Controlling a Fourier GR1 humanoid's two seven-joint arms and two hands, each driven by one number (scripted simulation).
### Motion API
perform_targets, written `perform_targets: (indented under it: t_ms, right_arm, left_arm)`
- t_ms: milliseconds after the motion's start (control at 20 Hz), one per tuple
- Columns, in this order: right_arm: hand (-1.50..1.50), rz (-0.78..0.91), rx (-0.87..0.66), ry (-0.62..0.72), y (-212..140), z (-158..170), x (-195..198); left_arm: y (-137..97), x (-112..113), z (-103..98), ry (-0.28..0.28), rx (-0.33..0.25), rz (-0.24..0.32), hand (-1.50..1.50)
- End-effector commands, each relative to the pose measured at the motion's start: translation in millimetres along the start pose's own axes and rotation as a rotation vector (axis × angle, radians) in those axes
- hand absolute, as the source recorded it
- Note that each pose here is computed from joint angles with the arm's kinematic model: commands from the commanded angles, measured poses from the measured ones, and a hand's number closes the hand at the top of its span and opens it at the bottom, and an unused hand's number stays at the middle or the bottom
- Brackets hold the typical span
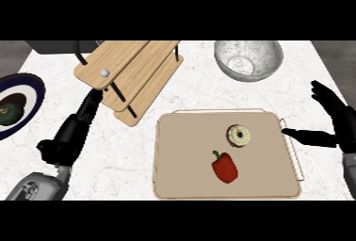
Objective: Pick the cupcake from the tray and place it in the tiered shelf
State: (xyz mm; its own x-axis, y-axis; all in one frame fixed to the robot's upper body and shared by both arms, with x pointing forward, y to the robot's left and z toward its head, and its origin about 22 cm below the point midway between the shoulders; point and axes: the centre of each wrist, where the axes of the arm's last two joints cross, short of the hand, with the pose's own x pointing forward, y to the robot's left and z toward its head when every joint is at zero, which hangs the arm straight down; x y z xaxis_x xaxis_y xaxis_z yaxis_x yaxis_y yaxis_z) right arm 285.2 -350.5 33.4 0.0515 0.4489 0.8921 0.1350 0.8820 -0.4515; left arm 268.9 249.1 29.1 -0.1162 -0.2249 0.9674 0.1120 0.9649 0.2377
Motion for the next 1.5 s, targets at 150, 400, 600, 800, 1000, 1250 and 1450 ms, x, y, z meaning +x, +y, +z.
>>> perform_targets:
  t_ms: [150, 400, 600, 800, 1000, 1250, 1450]
  right_arm:
    - [-1.5, 0.075, 0.25, -0.021, 21, 0, 44]
    - [-1.5, 0.401, 0.347, 0.108, 25, -2, 64]
    - [-1.5, 0.784, 0.281, 0.15, 24, -4, 91]
    - [-1.5, 0.968, 0.211, 0.209, 65, 0, 121]
    - [-1.5, 0.952, 0.261, 0.254, 131, 8, 159]
    - [-1.5, 0.962, 0.336, 0.35, 175, 5, 162]
    - [-1.5, 0.988, 0.36, 0.435, 195, 14, 149]
  left_arm:
    - [-7, -56, 40, 0.317, -0.023, -0.017, 0.0]
    - [-3, -54, 43, 0.305, -0.04, -0.015, 0.0]
    - [-3, -49, 37, 0.32, -0.045, -0.008, 0.0]
    - [4, -48, 30, 0.337, -0.04, -0.005, 0.0]
    - [-17, -62, 33, 0.339, -0.051, -0.008, 0.0]
    - [-11, -60, 27, 0.347, -0.041, -0.012, 0.0]
    - [8, -52, 31, 0.34, -0.034, 0.002, 0.0]
